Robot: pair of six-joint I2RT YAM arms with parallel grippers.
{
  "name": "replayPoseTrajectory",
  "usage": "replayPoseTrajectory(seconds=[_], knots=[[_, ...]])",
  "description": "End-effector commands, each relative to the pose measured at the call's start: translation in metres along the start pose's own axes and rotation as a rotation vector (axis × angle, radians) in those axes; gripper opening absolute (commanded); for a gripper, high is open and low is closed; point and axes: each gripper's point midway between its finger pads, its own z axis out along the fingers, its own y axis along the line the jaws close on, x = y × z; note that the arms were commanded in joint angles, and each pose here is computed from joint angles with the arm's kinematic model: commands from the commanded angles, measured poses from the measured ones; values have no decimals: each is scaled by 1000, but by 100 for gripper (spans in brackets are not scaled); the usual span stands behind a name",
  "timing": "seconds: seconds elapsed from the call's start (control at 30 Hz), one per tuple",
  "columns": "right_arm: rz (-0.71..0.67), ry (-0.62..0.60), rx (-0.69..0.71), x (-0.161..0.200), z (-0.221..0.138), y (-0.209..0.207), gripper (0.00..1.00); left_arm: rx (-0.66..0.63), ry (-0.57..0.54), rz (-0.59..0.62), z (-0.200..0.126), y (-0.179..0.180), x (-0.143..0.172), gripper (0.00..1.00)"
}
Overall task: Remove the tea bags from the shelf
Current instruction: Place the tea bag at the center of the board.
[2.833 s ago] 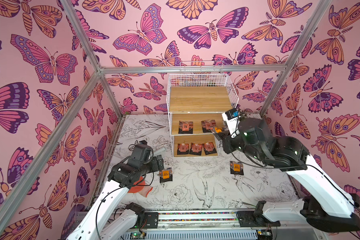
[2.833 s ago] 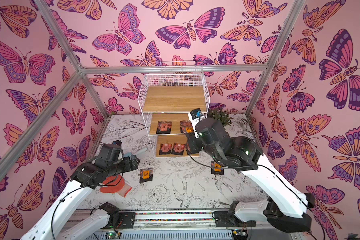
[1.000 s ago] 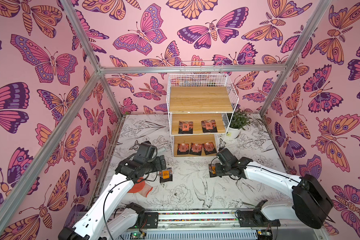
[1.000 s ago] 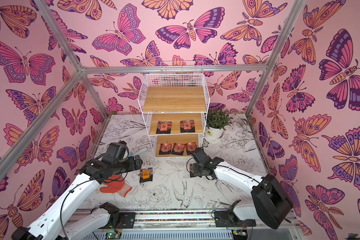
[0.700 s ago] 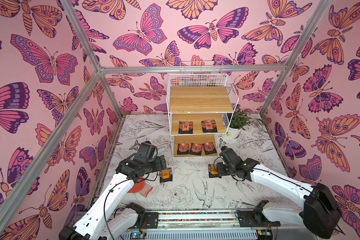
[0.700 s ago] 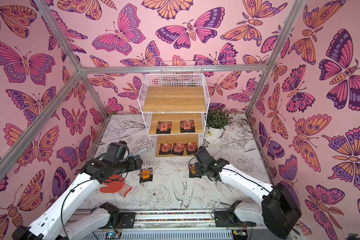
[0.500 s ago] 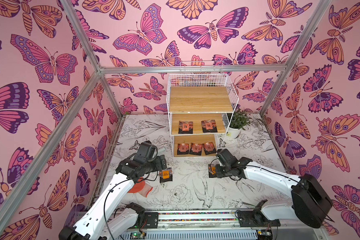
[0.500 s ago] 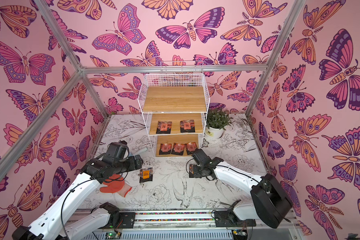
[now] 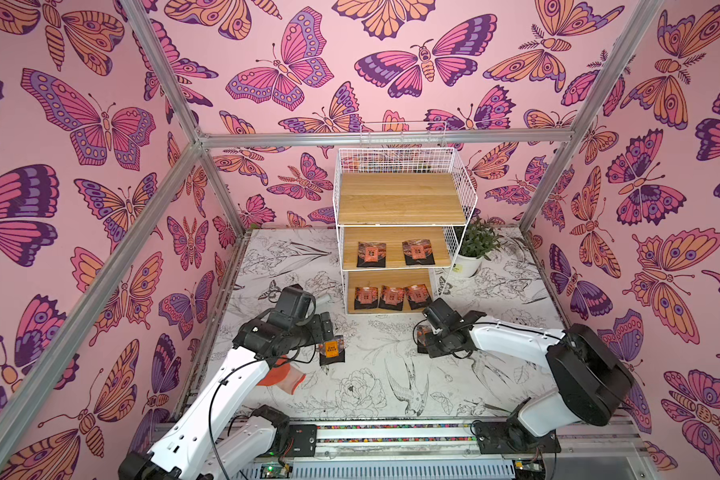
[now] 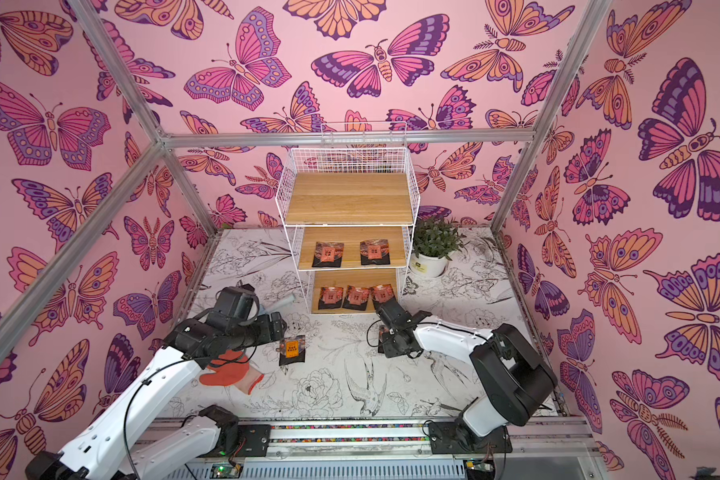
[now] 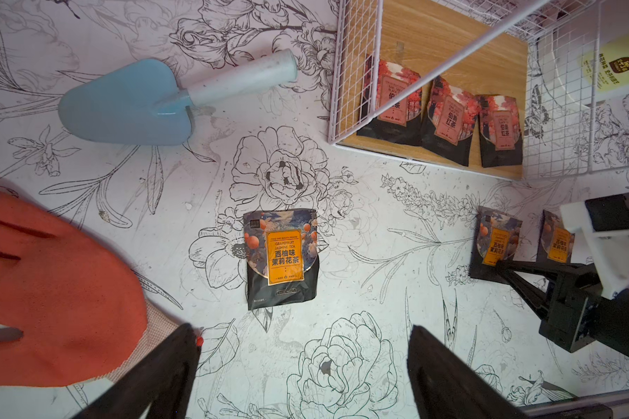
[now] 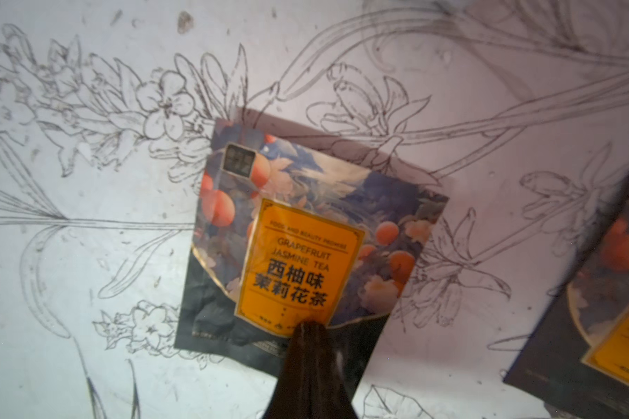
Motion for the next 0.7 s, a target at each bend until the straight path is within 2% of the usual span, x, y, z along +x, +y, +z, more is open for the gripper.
replayPoseTrajectory(seconds=[0.0, 0.27, 0.47, 0.67], knots=[[3, 1, 58, -3, 0, -12, 5, -6, 12, -4, 5, 1, 2, 93], [11, -4, 53, -1, -7, -20, 4, -18, -7, 10, 1, 1, -2, 93], [4, -65, 23, -17, -28, -14, 3, -11, -10, 20, -1, -4, -7, 92], [8, -143, -16, -35, -59, -8, 3, -20, -68, 55, -18, -13, -16, 91]])
